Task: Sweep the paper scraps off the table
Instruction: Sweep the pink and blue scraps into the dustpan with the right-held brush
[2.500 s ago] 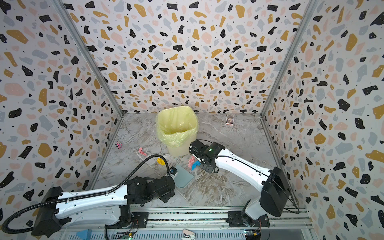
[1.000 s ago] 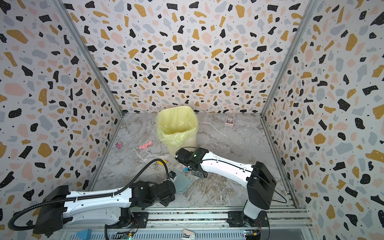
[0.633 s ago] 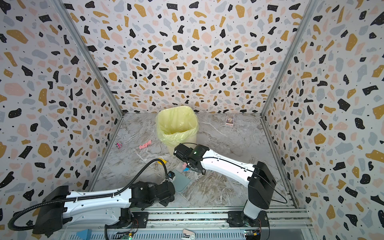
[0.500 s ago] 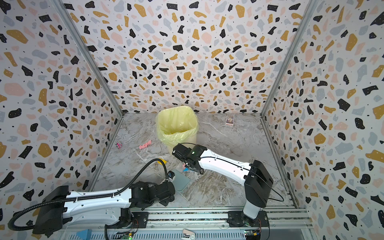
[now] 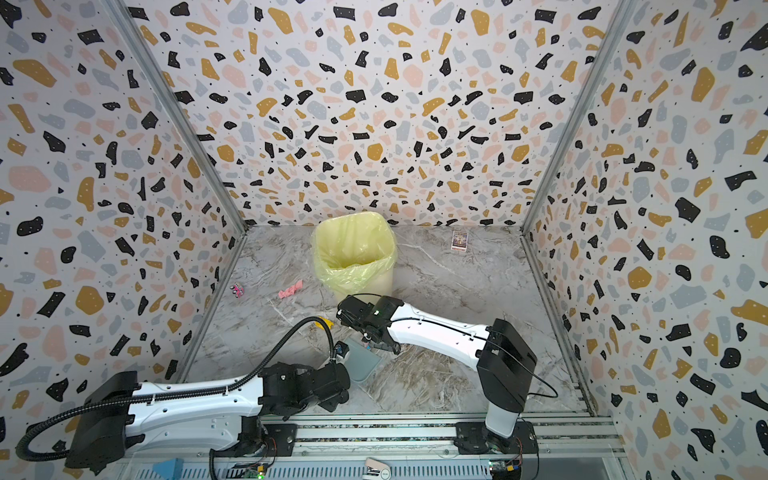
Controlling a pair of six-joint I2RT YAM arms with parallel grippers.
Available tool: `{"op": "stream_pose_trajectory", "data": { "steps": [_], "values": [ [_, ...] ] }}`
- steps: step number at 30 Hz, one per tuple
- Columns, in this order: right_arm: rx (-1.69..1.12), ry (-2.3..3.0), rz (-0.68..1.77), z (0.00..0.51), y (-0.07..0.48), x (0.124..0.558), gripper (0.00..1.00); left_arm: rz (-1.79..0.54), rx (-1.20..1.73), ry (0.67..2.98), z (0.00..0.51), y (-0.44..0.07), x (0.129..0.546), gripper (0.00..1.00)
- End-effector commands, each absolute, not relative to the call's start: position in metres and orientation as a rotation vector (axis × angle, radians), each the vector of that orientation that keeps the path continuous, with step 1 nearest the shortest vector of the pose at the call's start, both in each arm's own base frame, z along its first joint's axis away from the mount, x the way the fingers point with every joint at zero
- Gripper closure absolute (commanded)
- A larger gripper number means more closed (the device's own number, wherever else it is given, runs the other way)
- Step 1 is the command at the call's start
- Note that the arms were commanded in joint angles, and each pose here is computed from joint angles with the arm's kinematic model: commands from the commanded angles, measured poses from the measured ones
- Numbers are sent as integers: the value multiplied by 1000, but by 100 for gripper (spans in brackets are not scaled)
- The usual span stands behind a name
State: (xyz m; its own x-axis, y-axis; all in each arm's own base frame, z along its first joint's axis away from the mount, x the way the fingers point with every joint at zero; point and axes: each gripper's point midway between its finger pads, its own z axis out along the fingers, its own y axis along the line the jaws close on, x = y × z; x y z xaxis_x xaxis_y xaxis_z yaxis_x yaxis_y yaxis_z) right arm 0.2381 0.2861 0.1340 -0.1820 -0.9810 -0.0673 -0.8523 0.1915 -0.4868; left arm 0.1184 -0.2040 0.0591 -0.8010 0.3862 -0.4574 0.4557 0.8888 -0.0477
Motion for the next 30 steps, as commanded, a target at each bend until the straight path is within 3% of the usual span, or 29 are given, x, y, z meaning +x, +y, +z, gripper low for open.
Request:
{"op": "stream_pose_trajectory", "data": {
  "steps": [1,30],
  "values": [
    [-1670,2094,-442,164,286,236,100,-184,615,2598,55,-201,121,100],
    [-1639,2194,-488,141,286,247,100,-240,636,2649,58,-203,109,100]
  ]
}}
